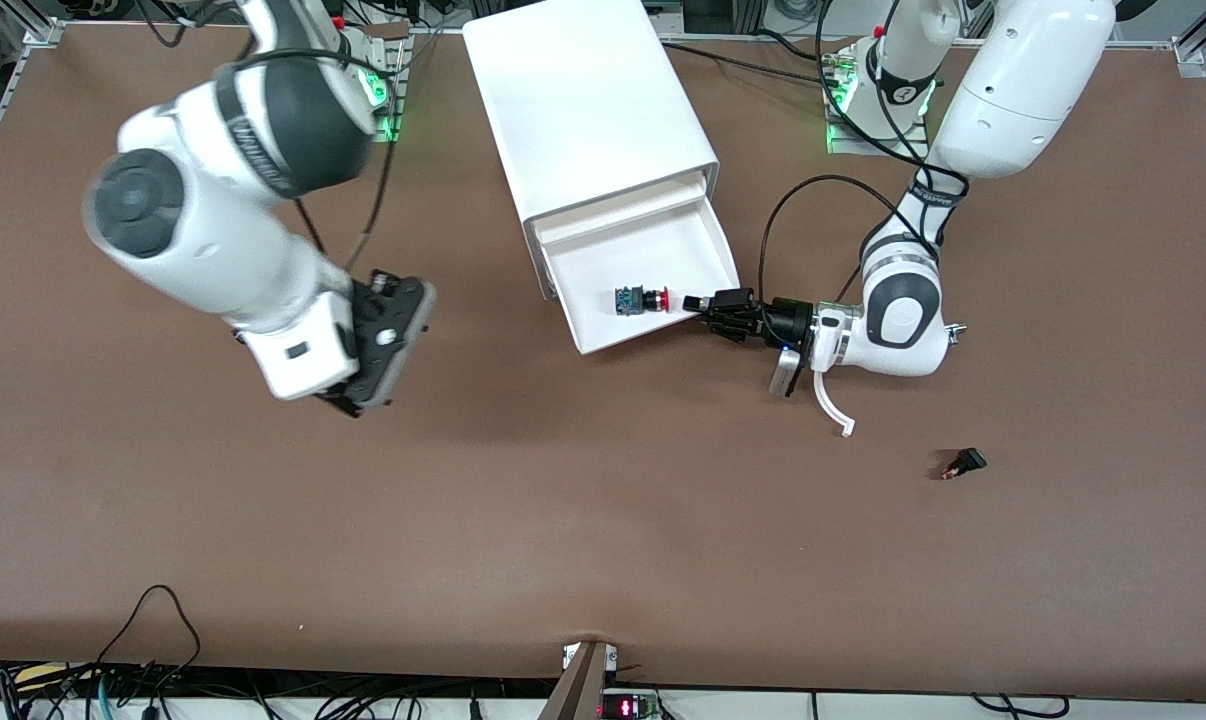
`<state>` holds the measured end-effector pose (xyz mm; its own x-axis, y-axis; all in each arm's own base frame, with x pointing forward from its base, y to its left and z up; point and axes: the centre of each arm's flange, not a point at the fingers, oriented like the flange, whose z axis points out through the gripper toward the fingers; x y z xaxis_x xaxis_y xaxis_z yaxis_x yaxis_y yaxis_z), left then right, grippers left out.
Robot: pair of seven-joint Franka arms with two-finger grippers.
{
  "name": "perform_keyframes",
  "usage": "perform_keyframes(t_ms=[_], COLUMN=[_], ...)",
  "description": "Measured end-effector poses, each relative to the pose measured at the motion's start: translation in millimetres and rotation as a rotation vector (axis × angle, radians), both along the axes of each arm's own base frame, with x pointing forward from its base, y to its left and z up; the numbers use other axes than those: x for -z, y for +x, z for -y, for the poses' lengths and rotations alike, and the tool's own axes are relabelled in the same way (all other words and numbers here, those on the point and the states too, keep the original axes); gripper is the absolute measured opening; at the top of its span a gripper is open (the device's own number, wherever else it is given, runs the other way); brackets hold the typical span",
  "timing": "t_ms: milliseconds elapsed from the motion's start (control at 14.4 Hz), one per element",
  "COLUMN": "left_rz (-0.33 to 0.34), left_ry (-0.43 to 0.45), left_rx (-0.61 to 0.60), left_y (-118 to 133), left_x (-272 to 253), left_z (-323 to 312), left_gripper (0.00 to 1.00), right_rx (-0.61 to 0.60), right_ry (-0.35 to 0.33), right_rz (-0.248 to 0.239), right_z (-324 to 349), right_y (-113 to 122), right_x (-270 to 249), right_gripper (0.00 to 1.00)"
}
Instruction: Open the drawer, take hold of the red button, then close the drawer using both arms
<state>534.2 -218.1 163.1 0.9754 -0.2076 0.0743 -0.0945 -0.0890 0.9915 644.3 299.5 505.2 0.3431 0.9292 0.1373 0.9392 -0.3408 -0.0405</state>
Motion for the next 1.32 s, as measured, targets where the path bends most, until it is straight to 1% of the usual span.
perform_keyframes(t_ms=[70,209,278,417,557,696,835,974,1043,1183,1322], left_rz=[0.022,0.029,0.023,0.016,0.011,0.004,0.001,-0.01,-0.019,-0.023,0.007], left_ry=[0.013,0.054,0.086,0.179,0.302,0.452,0.632,0.82,0.905,1.038,1.145], left_rx=[0.009,0.039,0.055,0.098,0.143,0.187,0.23,0.277,0.291,0.307,0.32], left_y=[8,21,29,45,56,63,70,74,75,77,82], left_x=[-4,-17,-30,-65,-101,-127,-150,-174,-185,-199,-206], left_z=[-7,-17,-22,-34,-45,-57,-67,-72,-74,-79,-88], left_gripper=[0.54,0.71,0.82,0.99,1.0,1.0,1.0,1.0,1.0,1.0,1.0], right_rx=[-0.061,-0.11,-0.133,-0.176,-0.215,-0.244,-0.261,-0.281,-0.298,-0.34,-0.384], right_ry=[-0.029,-0.041,-0.043,-0.045,-0.048,-0.054,-0.065,-0.092,-0.105,-0.116,-0.112], right_rz=[0.01,0.014,0.013,0.014,0.014,0.009,0.007,0.014,0.022,0.038,0.055], right_z=[-33,-60,-73,-101,-128,-149,-164,-178,-188,-214,-241], right_y=[-10,-19,-25,-38,-50,-59,-63,-69,-76,-96,-118], right_x=[9,17,22,32,47,68,90,108,113,119,127], right_gripper=[1.0,1.0,1.0,1.0,1.0,1.0,1.0,1.0,1.0,1.0,1.0])
